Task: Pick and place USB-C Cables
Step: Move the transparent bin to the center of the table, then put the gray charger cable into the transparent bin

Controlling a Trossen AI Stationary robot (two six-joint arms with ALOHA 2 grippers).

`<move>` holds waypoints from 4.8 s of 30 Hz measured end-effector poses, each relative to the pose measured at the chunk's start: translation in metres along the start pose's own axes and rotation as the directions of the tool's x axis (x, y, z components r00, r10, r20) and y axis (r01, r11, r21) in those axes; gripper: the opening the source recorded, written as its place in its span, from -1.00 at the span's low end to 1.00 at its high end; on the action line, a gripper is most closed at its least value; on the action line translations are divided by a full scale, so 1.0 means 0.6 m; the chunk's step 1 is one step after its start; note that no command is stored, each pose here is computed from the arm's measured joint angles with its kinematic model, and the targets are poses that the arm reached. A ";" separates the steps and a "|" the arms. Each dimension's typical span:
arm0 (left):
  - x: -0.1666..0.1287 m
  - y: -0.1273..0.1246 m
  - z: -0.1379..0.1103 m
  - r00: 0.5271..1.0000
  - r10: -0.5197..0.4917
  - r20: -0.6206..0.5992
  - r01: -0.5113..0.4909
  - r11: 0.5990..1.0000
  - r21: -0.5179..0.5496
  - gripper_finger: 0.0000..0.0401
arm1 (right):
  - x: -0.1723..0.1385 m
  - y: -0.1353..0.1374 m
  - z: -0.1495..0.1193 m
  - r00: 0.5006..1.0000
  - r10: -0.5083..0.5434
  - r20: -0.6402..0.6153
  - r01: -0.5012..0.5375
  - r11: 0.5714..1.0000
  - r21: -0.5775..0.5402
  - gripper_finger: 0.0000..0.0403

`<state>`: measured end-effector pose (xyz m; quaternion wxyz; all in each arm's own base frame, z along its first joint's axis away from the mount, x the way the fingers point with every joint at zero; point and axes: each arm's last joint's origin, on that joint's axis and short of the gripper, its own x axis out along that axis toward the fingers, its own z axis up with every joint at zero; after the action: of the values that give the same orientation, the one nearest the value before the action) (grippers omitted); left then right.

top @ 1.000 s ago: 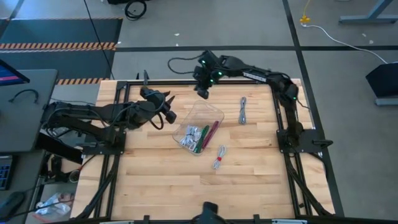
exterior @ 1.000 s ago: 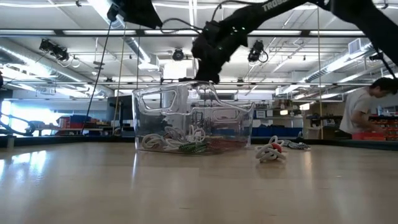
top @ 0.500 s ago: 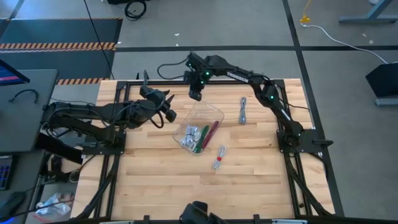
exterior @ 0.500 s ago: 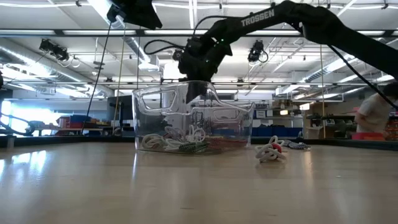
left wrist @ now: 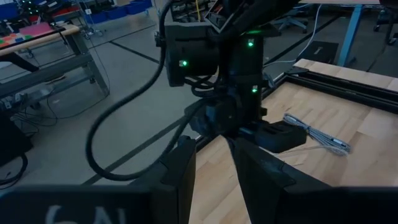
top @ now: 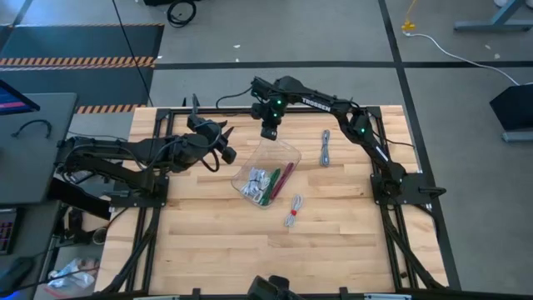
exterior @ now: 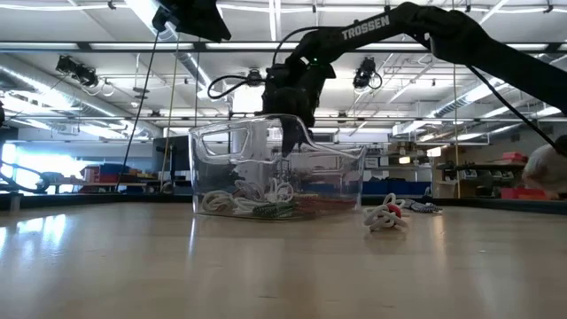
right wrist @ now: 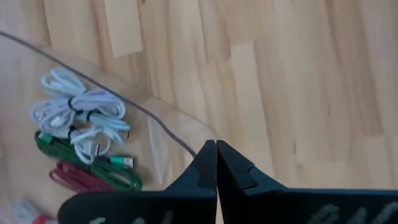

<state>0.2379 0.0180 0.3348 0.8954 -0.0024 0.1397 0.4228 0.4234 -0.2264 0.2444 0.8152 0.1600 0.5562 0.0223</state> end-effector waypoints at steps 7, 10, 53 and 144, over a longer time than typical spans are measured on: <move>0.000 0.000 -0.001 1.000 0.001 -0.005 -0.001 1.000 0.006 -0.41 | -0.001 0.007 -0.019 0.993 0.033 -0.111 -0.028 0.998 0.047 -1.00; 0.000 0.000 -0.001 1.000 0.001 -0.004 -0.001 1.000 0.005 -0.41 | -0.002 0.013 -0.031 0.980 0.060 -0.189 -0.046 0.996 0.078 -1.00; 0.000 -0.002 -0.012 0.994 -0.087 -0.072 0.089 0.996 0.029 -0.41 | -0.252 0.087 -0.256 0.885 -0.372 -0.279 0.463 0.650 0.602 -0.58; 0.015 0.007 -0.013 0.970 -0.207 -0.129 0.198 0.977 -0.080 -0.41 | -0.041 0.237 -0.162 0.985 -0.018 -0.169 -0.044 0.935 -0.352 -0.92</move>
<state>0.2384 0.0263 0.3255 0.9217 -0.0755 0.1856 0.3323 0.3452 -0.0738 0.2750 0.7801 0.0117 0.6094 0.1413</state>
